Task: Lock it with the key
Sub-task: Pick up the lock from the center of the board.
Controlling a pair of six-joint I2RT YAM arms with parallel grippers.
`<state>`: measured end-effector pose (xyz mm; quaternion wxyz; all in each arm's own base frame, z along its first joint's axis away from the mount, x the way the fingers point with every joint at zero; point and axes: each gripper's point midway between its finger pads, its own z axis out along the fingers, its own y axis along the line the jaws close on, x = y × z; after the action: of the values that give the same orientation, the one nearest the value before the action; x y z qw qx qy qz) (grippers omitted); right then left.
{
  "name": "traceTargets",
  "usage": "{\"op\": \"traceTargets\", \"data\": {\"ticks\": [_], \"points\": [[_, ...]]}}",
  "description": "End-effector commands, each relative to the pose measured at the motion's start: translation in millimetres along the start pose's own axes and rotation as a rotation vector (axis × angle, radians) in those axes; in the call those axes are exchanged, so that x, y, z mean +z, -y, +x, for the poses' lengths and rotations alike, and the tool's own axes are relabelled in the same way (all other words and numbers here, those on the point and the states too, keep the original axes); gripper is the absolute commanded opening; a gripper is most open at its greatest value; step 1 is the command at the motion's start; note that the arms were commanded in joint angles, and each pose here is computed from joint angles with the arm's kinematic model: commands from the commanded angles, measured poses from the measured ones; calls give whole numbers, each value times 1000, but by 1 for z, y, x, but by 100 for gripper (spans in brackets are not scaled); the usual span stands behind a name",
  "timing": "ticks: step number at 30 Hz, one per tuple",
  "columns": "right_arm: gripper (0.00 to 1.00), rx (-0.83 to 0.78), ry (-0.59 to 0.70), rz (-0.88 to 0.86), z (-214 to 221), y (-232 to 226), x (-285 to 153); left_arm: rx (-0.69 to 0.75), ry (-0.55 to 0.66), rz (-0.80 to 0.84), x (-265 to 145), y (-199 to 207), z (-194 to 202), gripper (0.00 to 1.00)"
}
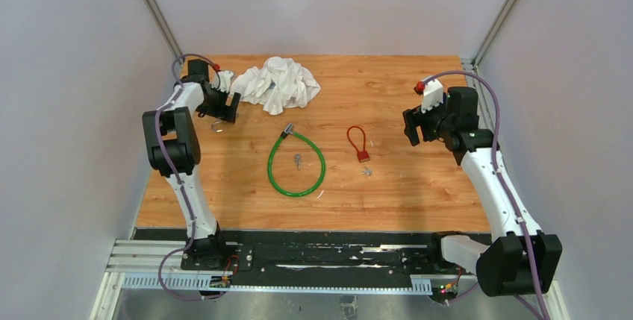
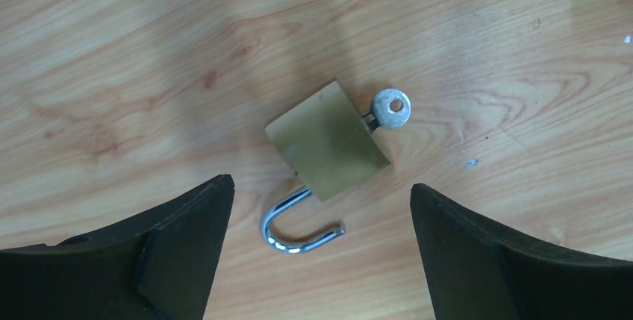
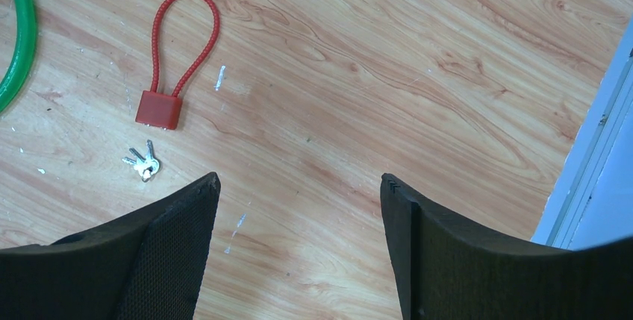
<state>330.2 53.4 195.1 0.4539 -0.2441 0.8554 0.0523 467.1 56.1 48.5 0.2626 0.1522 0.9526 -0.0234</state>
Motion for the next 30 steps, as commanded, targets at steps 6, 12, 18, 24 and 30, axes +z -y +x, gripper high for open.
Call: {"op": "traceTargets", "data": {"ticks": [6, 12, 18, 24, 30], "points": [[78, -8, -16, 5, 7, 5, 6, 120, -55, 114, 24, 6, -2, 96], [78, -10, -22, 5, 8, 5, 7, 159, -32, 185, 24, 19, 1, 92], [78, -8, -23, -4, 9, 3, 8, 195, -20, 234, 25, 28, 5, 86], [77, -11, -22, -4, 9, 3, 7, 217, -46, 261, 25, 33, 18, 81], [77, -10, -24, -14, 10, 2, 8, 238, -80, 250, 15, 37, 35, 78]]}}
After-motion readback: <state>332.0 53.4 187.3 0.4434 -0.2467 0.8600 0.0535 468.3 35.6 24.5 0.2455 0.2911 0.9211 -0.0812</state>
